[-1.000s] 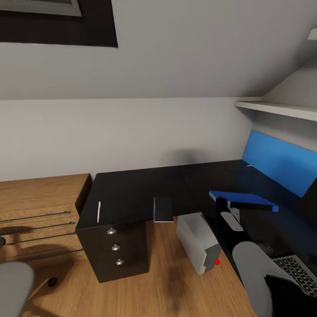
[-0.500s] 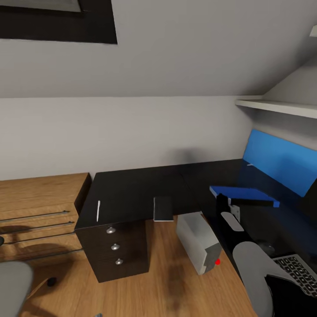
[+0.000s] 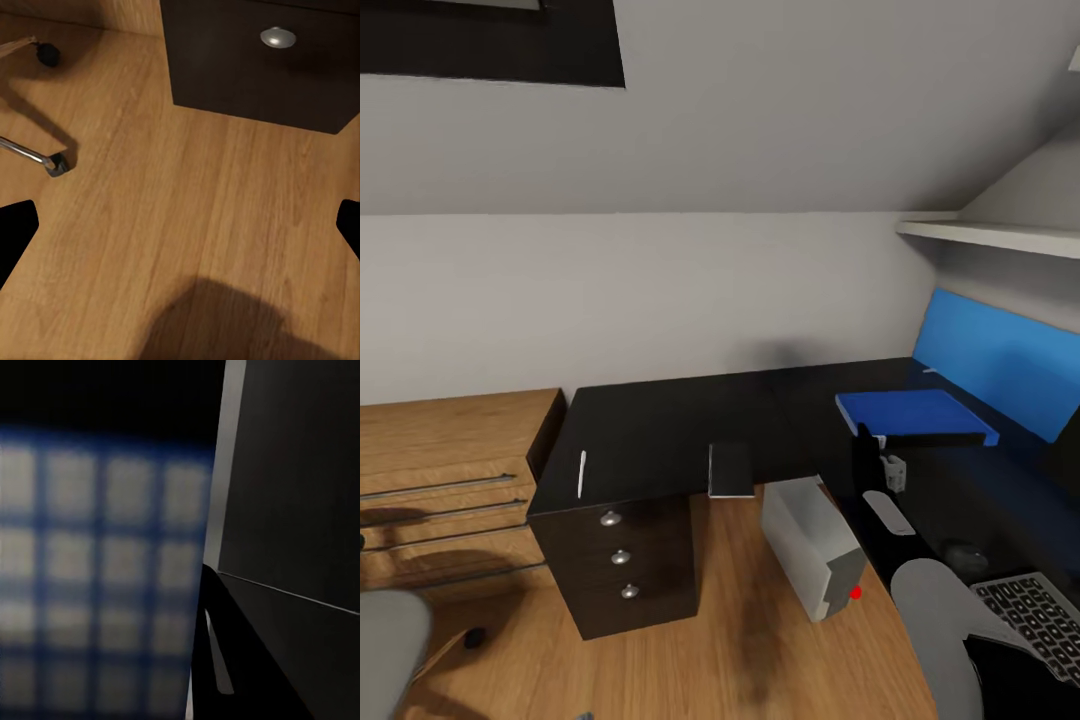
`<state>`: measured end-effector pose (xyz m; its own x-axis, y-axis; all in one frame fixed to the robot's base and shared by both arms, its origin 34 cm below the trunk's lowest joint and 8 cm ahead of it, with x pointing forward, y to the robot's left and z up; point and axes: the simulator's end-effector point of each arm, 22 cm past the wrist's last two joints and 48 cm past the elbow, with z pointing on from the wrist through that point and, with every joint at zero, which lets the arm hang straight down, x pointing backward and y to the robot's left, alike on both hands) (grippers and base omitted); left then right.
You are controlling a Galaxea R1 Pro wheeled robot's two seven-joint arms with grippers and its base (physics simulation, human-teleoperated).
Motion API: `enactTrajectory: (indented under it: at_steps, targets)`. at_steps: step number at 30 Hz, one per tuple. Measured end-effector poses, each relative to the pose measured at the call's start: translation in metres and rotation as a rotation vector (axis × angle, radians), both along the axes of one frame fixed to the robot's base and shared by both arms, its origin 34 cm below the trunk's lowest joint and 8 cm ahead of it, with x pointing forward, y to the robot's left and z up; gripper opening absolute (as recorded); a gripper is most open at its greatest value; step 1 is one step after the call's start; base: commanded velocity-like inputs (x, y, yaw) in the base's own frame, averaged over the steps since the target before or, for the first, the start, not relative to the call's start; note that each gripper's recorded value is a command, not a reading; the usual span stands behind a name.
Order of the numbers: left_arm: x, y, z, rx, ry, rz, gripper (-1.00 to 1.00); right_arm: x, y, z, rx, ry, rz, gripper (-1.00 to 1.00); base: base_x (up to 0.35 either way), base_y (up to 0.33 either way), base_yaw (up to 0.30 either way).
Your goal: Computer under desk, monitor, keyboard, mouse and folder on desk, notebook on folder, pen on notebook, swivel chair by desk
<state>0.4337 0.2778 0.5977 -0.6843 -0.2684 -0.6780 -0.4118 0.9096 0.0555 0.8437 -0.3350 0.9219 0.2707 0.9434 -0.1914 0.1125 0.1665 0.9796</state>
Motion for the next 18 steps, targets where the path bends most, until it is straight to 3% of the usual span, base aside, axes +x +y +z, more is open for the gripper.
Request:
enactTrajectory:
  at_steps: [18]
  targets:
    - [0.000, -0.002, -0.029, -0.003, 0.000, -0.003, 1.00, -0.004, 0.006, -0.044, 0.011, 0.030, 0.008, -1.00, 0.000, 0.000, 0.000]
